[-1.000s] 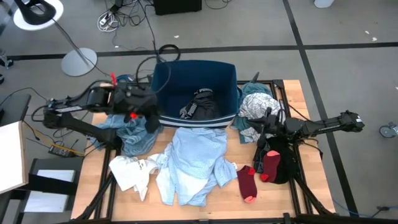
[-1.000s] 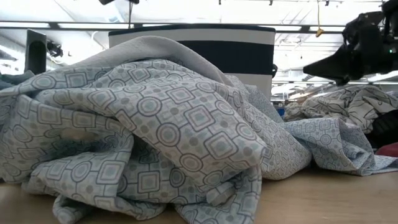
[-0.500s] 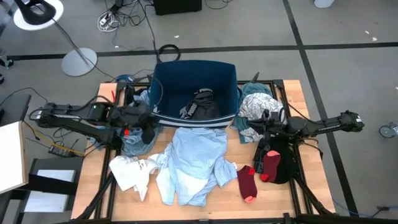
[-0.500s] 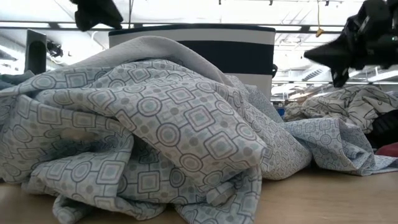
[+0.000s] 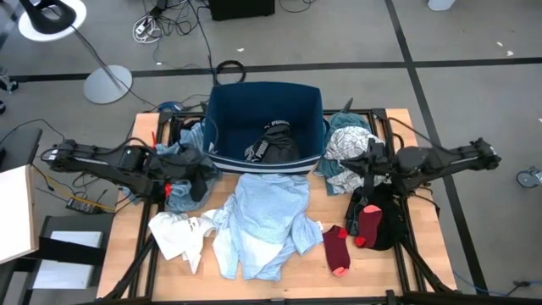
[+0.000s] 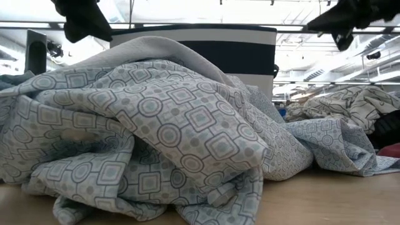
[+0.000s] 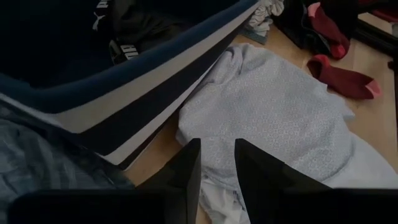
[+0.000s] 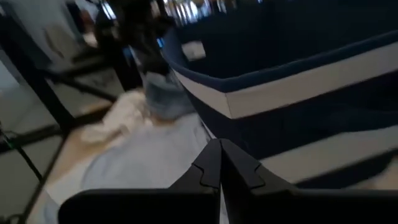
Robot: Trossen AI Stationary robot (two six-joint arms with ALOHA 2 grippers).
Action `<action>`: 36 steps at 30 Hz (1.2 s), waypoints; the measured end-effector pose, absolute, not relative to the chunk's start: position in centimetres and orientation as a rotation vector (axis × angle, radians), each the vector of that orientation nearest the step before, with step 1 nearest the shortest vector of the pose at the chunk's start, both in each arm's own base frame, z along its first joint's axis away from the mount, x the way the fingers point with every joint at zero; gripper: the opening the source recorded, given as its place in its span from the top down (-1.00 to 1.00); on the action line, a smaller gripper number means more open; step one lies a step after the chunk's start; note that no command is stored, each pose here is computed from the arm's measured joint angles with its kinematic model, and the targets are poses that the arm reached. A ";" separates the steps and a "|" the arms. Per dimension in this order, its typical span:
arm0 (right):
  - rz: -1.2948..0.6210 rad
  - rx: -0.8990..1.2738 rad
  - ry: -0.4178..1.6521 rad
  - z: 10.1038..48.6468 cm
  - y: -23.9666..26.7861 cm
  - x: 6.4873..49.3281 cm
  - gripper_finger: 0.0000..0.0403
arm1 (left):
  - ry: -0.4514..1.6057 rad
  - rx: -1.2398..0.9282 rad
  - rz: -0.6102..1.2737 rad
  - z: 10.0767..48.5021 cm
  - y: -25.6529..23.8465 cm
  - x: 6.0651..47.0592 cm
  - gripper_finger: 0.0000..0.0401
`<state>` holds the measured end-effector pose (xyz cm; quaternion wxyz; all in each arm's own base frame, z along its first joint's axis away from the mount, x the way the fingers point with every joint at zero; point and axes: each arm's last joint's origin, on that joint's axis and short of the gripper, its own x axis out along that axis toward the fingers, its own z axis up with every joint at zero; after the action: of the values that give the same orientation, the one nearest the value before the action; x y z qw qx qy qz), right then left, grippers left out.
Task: Sort clothes
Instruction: Put the blue shirt into the bin
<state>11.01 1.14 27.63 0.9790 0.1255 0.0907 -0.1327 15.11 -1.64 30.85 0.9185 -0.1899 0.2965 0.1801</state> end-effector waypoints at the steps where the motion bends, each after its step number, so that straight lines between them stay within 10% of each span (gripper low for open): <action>1: -0.274 0.252 0.217 28.2 1.2 11.1 0.99 | 0.609 -0.390 0.371 30.9 -1.6 15.1 0.48; 36: -0.429 0.302 0.642 32.7 1.2 12.0 0.98 | 0.620 -0.373 0.369 30.8 -1.6 14.9 0.48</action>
<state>12.04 1.19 32.71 0.9154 0.1466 0.3117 -0.2084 14.92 -1.60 30.82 0.9187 -0.1815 0.3013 0.1797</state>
